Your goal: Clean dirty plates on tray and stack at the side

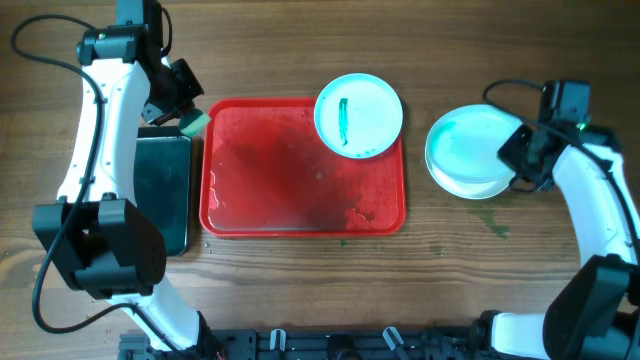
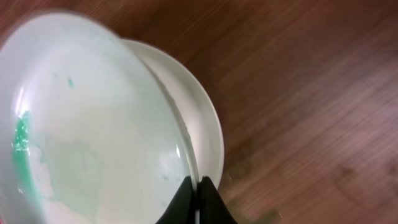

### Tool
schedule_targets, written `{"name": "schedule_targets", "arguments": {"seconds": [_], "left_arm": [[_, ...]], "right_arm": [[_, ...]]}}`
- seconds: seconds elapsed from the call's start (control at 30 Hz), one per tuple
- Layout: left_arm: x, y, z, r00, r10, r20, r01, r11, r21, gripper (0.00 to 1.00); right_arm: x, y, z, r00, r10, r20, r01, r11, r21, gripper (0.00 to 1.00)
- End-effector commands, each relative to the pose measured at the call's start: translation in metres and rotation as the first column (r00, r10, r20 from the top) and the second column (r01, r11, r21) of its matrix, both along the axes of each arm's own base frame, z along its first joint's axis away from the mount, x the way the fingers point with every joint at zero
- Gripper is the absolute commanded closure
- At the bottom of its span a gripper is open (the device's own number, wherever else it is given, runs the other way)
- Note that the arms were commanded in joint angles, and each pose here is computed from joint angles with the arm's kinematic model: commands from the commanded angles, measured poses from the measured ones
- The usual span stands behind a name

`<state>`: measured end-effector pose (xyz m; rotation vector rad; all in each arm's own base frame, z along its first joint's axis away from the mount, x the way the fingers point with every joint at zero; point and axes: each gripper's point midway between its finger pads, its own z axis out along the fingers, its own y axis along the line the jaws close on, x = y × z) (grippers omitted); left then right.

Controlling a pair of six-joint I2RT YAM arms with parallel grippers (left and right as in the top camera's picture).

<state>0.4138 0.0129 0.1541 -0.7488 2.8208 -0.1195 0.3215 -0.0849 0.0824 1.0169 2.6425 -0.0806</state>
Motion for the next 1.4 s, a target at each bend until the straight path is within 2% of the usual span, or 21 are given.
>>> {"name": "schedule_targets", "arguments": {"seconds": [0.0,0.1,0.17,0.2,0.3,0.37,0.43,0.53,0.67,0.73,0.83,0.93,1.23,1.3,1.37], "left_arm": [[0.002,0.001,0.006,1.0,0.019,0.019,-0.019,1.0,-0.007,0.96],[0.003,0.001,0.006,1.0,0.019,0.02,-0.019,1.0,-0.007,0.96],[0.003,0.001,0.006,1.0,0.02,0.021,-0.02,1.0,-0.007,0.96],[0.003,0.001,0.006,1.0,0.02,0.02,-0.02,1.0,-0.007,0.96],[0.003,0.001,0.007,1.0,0.02,0.023,-0.019,1.0,-0.007,0.96],[0.004,0.001,0.007,0.999,0.02,0.028,-0.019,1.0,-0.007,0.96],[0.004,0.001,0.007,0.999,0.02,0.028,-0.02,1.0,-0.007,0.96],[0.005,0.001,0.007,0.999,0.019,0.031,-0.019,1.0,-0.007,0.96],[0.006,0.001,0.007,0.999,0.019,0.036,-0.019,1.0,-0.007,0.96],[0.007,0.001,0.007,0.999,0.019,0.04,-0.018,1.0,-0.007,0.96],[0.008,0.001,0.008,0.999,0.019,0.042,-0.018,1.0,-0.007,0.96],[0.008,0.001,0.008,0.999,0.019,0.041,-0.018,1.0,-0.007,0.96],[0.008,0.001,0.008,0.999,0.019,0.042,-0.019,1.0,-0.007,0.96],[0.008,0.001,0.008,0.999,0.019,0.042,-0.019,1.0,-0.007,0.96],[0.008,0.001,0.008,0.999,0.019,0.043,-0.019,1.0,-0.007,0.96]], "right_arm": [[-0.006,0.001,-0.026,0.999,-0.051,0.016,0.051,0.999,0.013,0.96],[-0.007,0.001,-0.035,0.998,-0.062,0.029,0.062,0.998,0.014,0.95],[-0.006,0.002,-0.033,0.998,-0.05,0.031,0.049,0.999,0.013,0.55],[-0.003,0.006,-0.031,0.999,-0.021,0.035,0.02,0.999,0.031,0.48],[0.023,0.031,0.001,0.989,0.084,0.121,-0.101,0.985,0.141,0.47],[0.06,0.078,0.059,0.908,0.3,0.294,-0.359,0.917,0.172,0.44],[0.07,0.114,0.076,0.855,0.387,0.345,-0.459,0.875,0.156,0.41],[0.072,0.158,0.068,0.808,0.485,0.336,-0.551,0.824,0.135,0.44],[0.064,0.205,0.026,0.779,0.578,0.243,-0.622,0.762,0.181,0.52],[0.06,0.214,0.0,0.814,0.556,0.167,-0.58,0.79,0.196,0.59],[0.058,0.223,-0.023,0.815,0.568,0.117,-0.579,0.79,0.2,0.65],[0.059,0.23,-0.044,0.809,0.581,0.085,-0.585,0.785,0.206,0.67],[0.061,0.221,-0.062,0.802,0.596,0.041,-0.594,0.788,0.159,0.67],[0.058,0.225,-0.073,0.788,0.615,0.025,-0.608,0.773,0.179,0.67],[0.051,0.238,-0.078,0.721,0.692,0.033,-0.681,0.699,0.218,0.7]]}}
